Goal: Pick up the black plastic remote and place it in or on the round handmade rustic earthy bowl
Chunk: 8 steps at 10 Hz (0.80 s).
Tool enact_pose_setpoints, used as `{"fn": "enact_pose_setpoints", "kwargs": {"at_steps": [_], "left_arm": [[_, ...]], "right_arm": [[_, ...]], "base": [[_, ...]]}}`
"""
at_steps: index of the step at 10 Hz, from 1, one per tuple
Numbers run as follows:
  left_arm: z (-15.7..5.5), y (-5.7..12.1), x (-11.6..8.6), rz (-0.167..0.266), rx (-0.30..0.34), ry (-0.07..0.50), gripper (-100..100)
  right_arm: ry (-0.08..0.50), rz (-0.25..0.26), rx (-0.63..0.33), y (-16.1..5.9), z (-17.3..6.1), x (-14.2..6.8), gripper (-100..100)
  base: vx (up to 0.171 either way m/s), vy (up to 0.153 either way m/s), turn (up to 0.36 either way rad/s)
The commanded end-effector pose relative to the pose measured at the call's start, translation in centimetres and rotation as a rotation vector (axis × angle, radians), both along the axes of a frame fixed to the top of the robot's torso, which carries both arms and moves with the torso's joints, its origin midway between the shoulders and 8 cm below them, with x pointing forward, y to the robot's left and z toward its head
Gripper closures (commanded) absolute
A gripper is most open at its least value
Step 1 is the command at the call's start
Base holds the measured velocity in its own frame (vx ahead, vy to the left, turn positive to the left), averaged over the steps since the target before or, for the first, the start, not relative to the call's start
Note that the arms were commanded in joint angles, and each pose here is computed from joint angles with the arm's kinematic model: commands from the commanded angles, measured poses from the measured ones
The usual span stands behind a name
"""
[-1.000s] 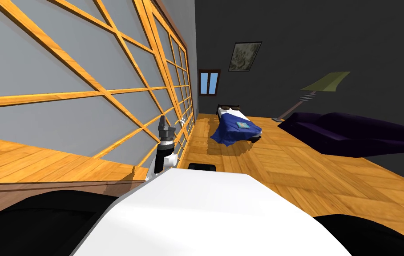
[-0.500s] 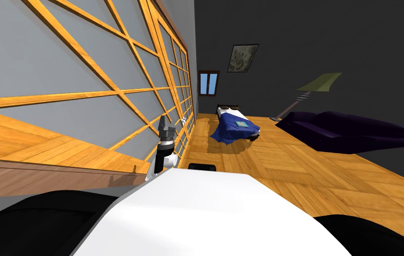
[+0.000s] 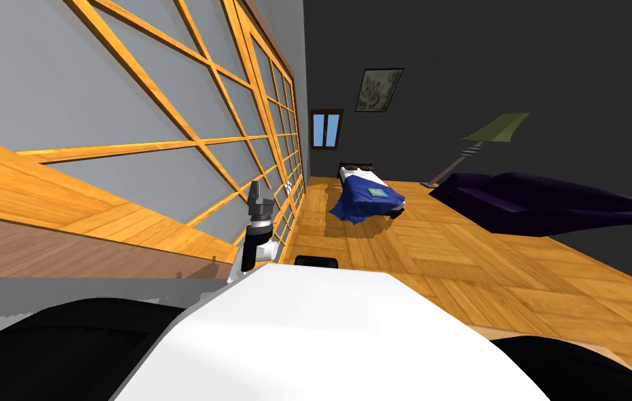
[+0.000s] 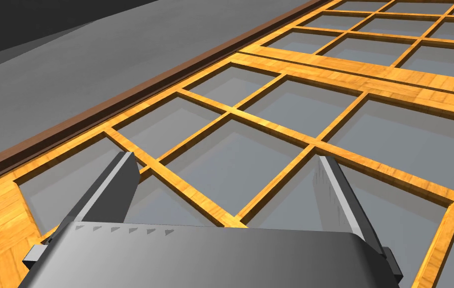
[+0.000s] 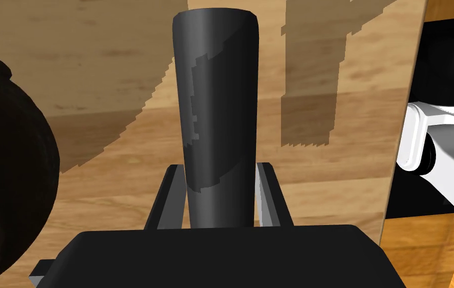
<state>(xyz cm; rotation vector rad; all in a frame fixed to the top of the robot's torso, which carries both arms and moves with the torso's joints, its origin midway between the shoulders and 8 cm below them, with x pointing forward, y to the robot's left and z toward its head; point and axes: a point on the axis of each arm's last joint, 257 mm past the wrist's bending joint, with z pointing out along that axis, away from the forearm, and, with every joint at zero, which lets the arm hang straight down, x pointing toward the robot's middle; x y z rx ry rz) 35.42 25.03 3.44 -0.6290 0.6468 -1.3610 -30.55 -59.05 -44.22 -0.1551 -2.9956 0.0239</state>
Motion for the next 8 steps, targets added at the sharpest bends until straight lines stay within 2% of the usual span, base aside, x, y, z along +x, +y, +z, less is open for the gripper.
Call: {"fn": "enact_pose_setpoints", "kwargs": {"at_steps": [1, 2, 7, 8], "left_arm": [[0.0, 0.0, 0.0, 0.000, 0.000, 0.000, 0], [0.0, 0.0, 0.0, 0.000, 0.000, 0.000, 0], [0.0, 0.0, 0.0, 0.000, 0.000, 0.000, 0], [0.0, 0.0, 0.0, 0.000, 0.000, 0.000, 0]], "right_arm": [[-0.002, 0.000, 0.000, -0.1, -0.1, 0.0, 100], [-0.013, 0.001, -0.014, -2.0, 1.3, 1.1, 100], [-0.023, 0.004, -0.026, -3.7, 2.6, 2.3, 100], [-0.035, 0.006, -0.034, -5.2, 3.8, 3.5, 100]], "base": [[-0.028, 0.013, -0.003], [-0.062, 0.024, -0.032], [-0.063, 0.004, -0.011], [-0.089, -0.003, -0.028]]}}
